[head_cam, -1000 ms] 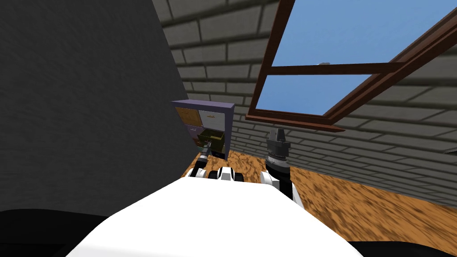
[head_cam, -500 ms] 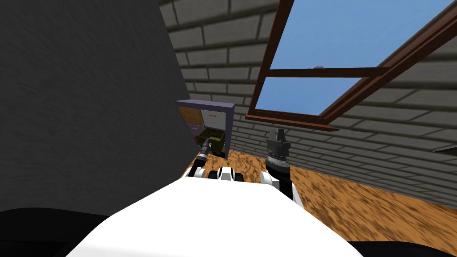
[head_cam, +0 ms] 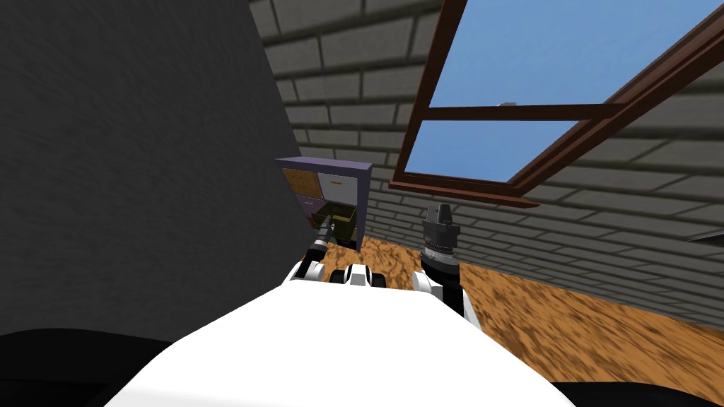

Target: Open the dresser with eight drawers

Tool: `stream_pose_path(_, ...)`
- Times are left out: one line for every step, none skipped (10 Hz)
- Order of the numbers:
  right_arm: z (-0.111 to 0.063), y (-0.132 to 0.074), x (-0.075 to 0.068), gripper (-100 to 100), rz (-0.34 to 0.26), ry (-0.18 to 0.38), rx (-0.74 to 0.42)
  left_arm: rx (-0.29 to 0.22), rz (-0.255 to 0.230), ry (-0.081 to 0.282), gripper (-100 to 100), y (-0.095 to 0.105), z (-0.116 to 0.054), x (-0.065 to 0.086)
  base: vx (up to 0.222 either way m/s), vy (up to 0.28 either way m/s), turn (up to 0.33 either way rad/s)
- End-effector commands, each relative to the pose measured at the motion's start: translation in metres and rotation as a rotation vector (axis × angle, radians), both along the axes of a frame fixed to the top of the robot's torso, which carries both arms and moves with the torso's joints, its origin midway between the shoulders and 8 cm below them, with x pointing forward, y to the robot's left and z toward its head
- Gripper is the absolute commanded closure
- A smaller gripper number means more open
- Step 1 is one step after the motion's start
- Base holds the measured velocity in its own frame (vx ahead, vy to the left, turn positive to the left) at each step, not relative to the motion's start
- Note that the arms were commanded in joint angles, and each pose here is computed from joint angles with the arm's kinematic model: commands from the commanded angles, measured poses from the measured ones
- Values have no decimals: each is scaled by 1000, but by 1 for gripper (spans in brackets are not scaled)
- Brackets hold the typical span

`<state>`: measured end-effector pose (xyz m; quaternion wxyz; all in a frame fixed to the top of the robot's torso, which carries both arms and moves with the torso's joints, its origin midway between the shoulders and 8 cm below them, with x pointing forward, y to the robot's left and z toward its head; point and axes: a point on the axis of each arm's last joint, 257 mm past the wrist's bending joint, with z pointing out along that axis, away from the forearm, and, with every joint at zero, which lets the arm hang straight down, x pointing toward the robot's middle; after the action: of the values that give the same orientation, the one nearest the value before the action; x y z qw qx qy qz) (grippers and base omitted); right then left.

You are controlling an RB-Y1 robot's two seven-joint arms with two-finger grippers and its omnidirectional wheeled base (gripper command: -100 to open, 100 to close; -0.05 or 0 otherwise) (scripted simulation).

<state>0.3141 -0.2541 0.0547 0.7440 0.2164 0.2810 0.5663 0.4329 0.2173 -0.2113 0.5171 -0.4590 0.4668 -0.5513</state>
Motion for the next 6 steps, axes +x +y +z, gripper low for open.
stream_pose_path(0,0,0,0,0,0,0,0,0,5,0,0,-1,0,0,0,0)
stream_pose_path(0,0,0,0,0,0,0,1,1,6,0,0,-1,0,0,0,0)
stream_pose_path(0,0,0,0,0,0,0,1,1,7,0,0,-2,0,0,0,0)
stream_pose_path(0,0,0,0,0,0,0,1,1,7,0,0,-2,0,0,0,0)
stream_pose_path(0,0,0,0,0,0,0,1,1,7,0,0,-2,0,0,0,0)
stream_pose_path(0,0,0,0,0,0,0,1,1,8,0,0,-2,0,0,0,0)
